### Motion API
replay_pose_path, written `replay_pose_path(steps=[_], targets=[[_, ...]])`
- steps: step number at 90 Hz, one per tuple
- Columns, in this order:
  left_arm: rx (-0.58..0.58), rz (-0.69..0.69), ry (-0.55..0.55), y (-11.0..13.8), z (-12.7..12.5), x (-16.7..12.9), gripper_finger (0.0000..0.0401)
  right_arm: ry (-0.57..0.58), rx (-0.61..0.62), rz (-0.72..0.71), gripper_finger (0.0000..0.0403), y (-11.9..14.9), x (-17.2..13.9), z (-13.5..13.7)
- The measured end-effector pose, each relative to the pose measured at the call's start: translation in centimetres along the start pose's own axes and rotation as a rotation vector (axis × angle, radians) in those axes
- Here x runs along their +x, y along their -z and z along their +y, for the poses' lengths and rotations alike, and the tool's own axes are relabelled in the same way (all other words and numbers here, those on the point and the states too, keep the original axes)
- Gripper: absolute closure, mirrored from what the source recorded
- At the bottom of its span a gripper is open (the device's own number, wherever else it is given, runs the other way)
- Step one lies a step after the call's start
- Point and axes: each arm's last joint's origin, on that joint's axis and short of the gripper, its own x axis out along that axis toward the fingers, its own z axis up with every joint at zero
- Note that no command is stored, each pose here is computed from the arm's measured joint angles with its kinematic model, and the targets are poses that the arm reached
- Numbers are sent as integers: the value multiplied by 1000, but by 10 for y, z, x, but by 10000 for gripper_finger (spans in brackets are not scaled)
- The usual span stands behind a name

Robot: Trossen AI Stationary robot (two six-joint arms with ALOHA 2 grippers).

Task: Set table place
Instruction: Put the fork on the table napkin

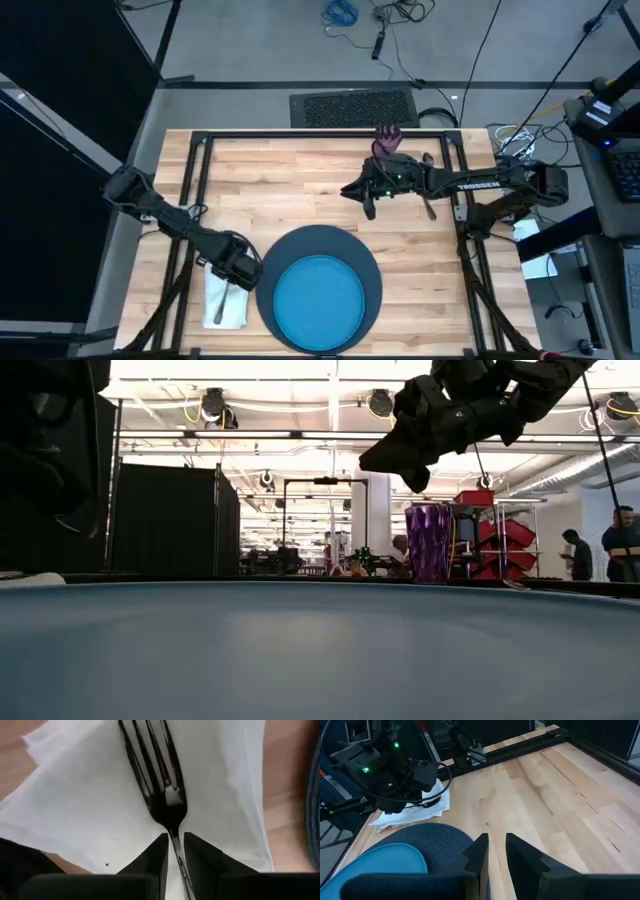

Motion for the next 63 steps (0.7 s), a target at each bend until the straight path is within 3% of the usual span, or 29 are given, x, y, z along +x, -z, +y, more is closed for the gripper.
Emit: replay_pose_path(steps=[63], targets=[[-3,9,12,1,-1,0,354,1,2,4,351,0,0,0]])
